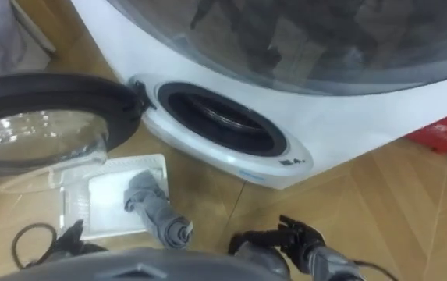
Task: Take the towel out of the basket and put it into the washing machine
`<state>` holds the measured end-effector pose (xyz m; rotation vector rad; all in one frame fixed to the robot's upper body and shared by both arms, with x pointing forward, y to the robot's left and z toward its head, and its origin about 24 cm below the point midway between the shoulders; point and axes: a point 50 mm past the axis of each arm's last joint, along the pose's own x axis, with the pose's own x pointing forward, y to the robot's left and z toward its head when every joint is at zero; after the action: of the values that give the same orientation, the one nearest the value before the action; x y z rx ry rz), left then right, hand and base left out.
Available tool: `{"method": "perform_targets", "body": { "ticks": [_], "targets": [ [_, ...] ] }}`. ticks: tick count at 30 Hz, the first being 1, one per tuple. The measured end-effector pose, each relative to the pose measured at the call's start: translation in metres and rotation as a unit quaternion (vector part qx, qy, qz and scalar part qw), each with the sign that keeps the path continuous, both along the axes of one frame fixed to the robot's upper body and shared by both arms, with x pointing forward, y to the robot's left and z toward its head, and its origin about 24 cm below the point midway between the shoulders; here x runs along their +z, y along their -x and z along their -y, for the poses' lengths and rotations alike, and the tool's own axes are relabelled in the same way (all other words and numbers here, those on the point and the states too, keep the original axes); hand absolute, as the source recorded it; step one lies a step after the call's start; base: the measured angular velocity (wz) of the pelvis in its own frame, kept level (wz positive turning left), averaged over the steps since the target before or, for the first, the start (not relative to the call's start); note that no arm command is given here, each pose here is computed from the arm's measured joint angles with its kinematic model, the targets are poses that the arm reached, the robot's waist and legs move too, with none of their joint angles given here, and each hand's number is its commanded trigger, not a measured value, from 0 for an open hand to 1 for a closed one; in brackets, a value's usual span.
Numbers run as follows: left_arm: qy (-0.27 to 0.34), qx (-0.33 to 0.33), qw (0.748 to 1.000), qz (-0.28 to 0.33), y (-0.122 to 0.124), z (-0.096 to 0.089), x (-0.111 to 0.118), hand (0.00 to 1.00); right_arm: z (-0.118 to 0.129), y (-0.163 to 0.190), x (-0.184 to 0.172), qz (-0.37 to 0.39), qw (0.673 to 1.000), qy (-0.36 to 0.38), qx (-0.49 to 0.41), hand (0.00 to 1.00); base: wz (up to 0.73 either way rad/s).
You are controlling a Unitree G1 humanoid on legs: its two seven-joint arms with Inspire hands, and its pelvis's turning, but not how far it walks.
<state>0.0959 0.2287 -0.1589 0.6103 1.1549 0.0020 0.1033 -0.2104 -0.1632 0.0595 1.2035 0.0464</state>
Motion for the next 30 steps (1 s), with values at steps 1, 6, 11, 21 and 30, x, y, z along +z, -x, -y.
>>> {"method": "perform_targets", "body": {
  "ticks": [1, 6, 11, 21, 30],
  "targets": [
    [0.000, -0.025, 1.000, 0.006, -0.011, 0.005, 0.001, 0.00, -0.001, -0.003, 0.001, 0.003, 1.000, 0.002, 0.008, 0.00, 0.08],
    [0.007, -0.110, 0.993, 0.048, -0.056, 0.031, 0.010, 0.00, -0.006, -0.032, 0.008, 0.030, 0.999, 0.011, 0.042, 0.00, 0.01],
    [0.012, -0.148, 0.986, 0.081, -0.084, 0.044, 0.019, 0.00, -0.009, -0.052, 0.014, 0.059, 0.996, 0.028, 0.065, 0.00, -0.09],
    [-0.009, -0.237, 0.963, 0.132, -0.135, 0.061, 0.045, 0.00, -0.018, -0.095, 0.032, 0.115, 0.987, 0.045, 0.100, 0.00, -0.05],
    [-0.109, -0.361, 0.908, 0.183, -0.182, 0.065, 0.080, 0.00, -0.024, -0.125, 0.050, 0.181, 0.980, 0.025, 0.081, 0.00, 0.05]
  ]
}}
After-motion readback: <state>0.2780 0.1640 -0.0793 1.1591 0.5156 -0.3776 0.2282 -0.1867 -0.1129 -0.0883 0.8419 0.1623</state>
